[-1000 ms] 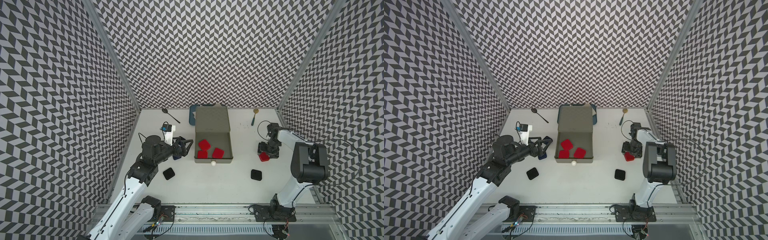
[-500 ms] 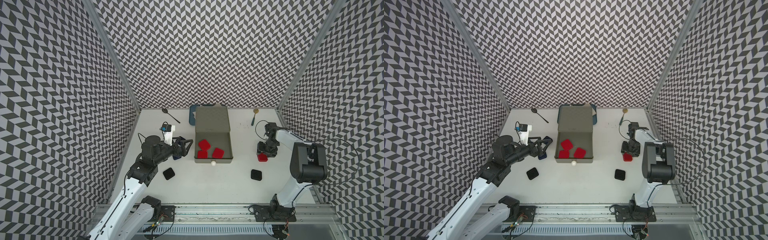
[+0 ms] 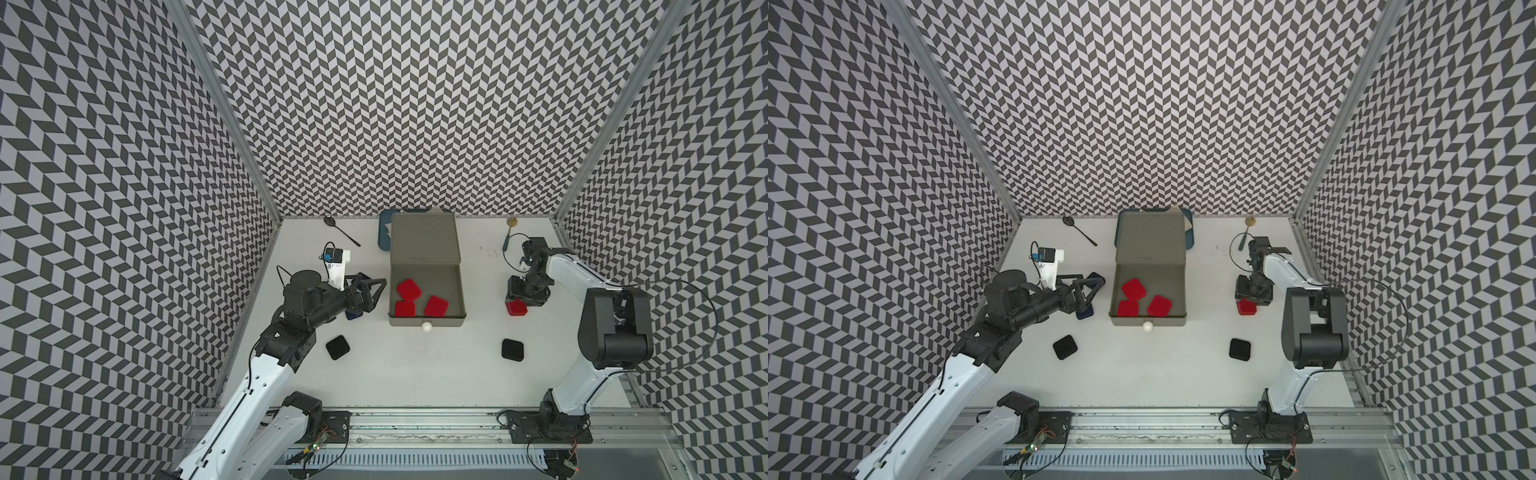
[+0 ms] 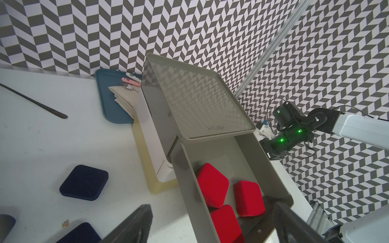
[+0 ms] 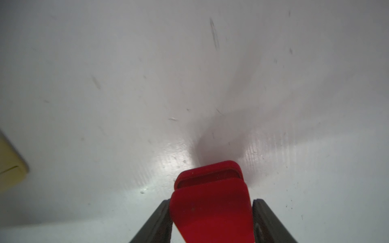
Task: Place the brooch boxes into the drawer by color
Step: Pick up the brooch box from the center of the board, then place the brooch box in the drawer.
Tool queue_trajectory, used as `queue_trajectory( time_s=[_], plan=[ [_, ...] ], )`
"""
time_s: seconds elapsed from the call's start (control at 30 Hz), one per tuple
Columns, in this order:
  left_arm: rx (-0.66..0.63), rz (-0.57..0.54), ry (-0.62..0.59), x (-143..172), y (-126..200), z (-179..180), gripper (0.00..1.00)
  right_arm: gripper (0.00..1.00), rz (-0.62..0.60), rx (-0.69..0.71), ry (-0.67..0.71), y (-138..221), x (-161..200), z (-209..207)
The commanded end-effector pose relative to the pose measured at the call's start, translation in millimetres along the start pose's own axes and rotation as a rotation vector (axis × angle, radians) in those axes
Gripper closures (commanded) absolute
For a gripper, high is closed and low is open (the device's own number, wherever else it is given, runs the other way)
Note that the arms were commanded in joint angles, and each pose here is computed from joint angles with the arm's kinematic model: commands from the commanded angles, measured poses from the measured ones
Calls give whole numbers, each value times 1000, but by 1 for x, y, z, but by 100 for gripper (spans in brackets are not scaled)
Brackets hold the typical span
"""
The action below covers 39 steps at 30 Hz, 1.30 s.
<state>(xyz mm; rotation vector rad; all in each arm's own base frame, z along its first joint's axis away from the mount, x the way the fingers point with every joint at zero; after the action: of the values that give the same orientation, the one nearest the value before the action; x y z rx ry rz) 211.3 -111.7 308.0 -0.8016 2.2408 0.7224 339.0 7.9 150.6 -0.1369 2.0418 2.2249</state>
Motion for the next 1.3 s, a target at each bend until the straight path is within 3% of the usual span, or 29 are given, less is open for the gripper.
queue_trajectory(
  time_s=[0.0, 0.17, 0.33, 0.47, 0.63, 0.97, 1.27],
  plan=[
    [7, -4, 44, 1, 3, 0, 5, 70, -141, -52, 48, 52, -15, 17],
    [59, 46, 69, 2, -5, -4, 6, 69, -260, -94, 131, 114, -25, 42],
    [91, 58, 51, -6, -8, -11, 6, 70, -413, -247, 269, 181, -19, 92],
    [94, 64, 59, -8, -10, -12, 6, 69, -496, -295, 407, 218, -9, 138],
    [75, 66, 69, -6, -12, -8, 6, 69, -525, -376, 481, 247, 7, 181],
    [42, 64, 88, -3, -15, -2, 6, 68, -397, -385, 609, 221, 48, 254],
    [47, 72, 91, -1, -13, -2, 6, 68, -303, -277, 559, 181, 43, 262]
  ],
)
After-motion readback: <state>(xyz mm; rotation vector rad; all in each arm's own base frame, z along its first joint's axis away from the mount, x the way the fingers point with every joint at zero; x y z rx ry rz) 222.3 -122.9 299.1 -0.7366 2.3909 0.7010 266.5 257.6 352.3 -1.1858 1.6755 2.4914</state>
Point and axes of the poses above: each gripper's point midway between its finger pads, its own y axis back along the fingers, its own z axis along the line the jaws close on, x = y × z, the point moved 8 cm from there along y, back along the fingers, and after that the axes turned 11 degrees about y, right-handed, at the moved point
